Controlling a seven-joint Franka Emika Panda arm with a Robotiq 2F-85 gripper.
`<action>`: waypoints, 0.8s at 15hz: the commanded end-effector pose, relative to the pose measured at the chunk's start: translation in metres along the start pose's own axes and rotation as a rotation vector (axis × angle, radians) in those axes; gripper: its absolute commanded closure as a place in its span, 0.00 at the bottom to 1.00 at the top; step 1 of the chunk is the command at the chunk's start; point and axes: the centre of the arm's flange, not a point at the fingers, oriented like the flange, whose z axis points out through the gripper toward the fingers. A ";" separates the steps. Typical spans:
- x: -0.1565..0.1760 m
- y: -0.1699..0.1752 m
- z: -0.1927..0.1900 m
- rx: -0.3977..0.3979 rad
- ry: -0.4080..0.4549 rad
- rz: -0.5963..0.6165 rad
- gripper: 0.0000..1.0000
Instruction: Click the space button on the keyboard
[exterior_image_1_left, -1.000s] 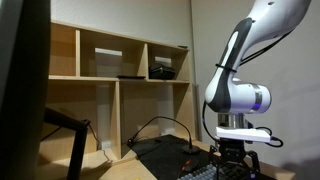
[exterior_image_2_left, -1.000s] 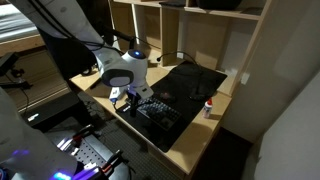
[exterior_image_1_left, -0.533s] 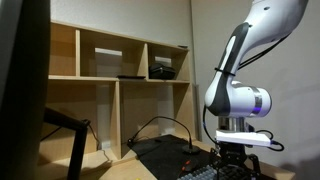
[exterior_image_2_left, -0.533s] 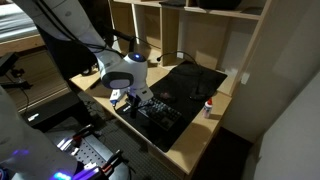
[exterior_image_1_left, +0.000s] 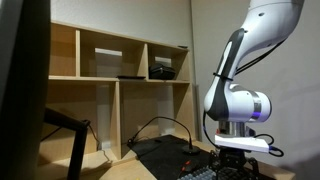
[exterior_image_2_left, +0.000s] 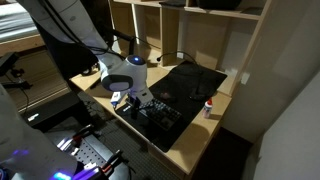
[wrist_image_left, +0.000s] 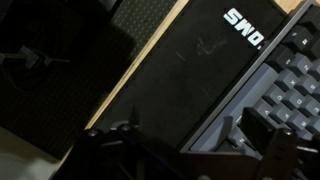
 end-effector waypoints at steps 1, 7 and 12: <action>0.002 -0.004 0.022 0.017 0.029 0.024 0.00; 0.001 -0.005 0.042 0.023 0.031 0.065 0.00; 0.002 -0.004 0.056 0.007 0.033 0.071 0.00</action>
